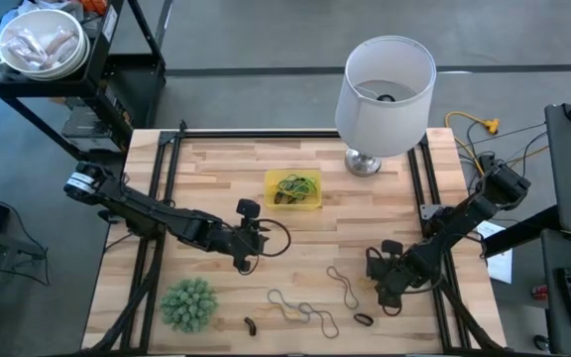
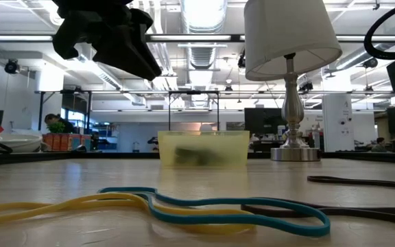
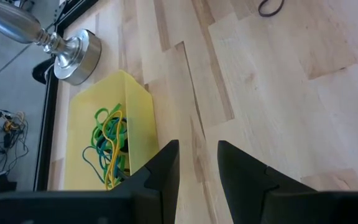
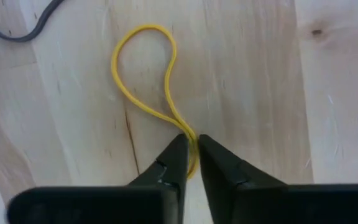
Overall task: Pick and place rubber bands into bin
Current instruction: Put the yellow rubber band into the yellow bin, then put the purple rubber band into the yellow bin
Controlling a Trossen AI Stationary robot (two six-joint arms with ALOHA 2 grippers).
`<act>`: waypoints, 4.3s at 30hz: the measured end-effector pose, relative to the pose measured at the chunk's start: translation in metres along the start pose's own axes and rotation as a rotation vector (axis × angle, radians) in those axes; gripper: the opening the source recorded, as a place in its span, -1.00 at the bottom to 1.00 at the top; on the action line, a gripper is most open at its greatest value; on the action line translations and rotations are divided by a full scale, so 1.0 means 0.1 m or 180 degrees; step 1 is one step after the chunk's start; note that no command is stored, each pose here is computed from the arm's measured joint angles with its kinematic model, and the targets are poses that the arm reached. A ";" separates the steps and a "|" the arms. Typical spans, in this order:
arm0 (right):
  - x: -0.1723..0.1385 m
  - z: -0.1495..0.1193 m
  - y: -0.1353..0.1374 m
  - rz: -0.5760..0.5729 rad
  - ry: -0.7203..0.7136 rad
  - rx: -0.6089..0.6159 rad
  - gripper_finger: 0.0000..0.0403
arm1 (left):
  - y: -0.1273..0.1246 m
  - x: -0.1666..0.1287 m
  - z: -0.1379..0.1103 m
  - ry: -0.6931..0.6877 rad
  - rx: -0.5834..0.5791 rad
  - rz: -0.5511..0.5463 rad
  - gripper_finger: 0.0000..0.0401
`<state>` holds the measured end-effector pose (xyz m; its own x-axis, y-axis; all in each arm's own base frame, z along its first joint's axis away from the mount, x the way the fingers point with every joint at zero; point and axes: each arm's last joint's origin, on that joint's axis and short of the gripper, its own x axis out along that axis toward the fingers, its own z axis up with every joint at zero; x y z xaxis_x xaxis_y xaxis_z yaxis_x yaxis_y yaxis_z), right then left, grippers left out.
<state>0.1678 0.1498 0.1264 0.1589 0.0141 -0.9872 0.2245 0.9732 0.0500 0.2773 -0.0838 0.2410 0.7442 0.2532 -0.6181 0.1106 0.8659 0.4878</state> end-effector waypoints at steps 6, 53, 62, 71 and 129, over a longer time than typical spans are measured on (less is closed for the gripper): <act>-0.01 0.02 0.02 -0.0019 -0.0062 -0.0136 -0.95 | 0.00 0.00 0.00 0.0000 0.0000 0.0000 -0.53; -0.66 1.33 -0.22 -0.2472 -0.2424 -0.1062 -0.96 | -0.01 0.01 -0.03 0.0024 0.0012 -0.0006 -0.53; -0.64 1.78 -0.62 -0.2291 -0.2590 -0.0901 -0.96 | -0.02 0.01 -0.04 0.0052 0.0028 -0.0012 -0.53; -0.34 2.08 -1.05 -0.2309 -0.2460 -0.0738 -0.96 | -0.02 0.02 -0.04 0.0057 0.0030 -0.0011 -0.53; -0.56 1.14 -0.20 0.0046 -0.1540 -0.1123 -0.65 | -0.02 0.02 -0.05 0.0055 0.0029 -0.0013 -0.53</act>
<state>0.2645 0.1035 0.1982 0.5980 0.0023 -0.8015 -0.1007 0.9923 -0.0722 0.2752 -0.0831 0.2355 0.7322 0.2571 -0.6307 0.1197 0.8630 0.4908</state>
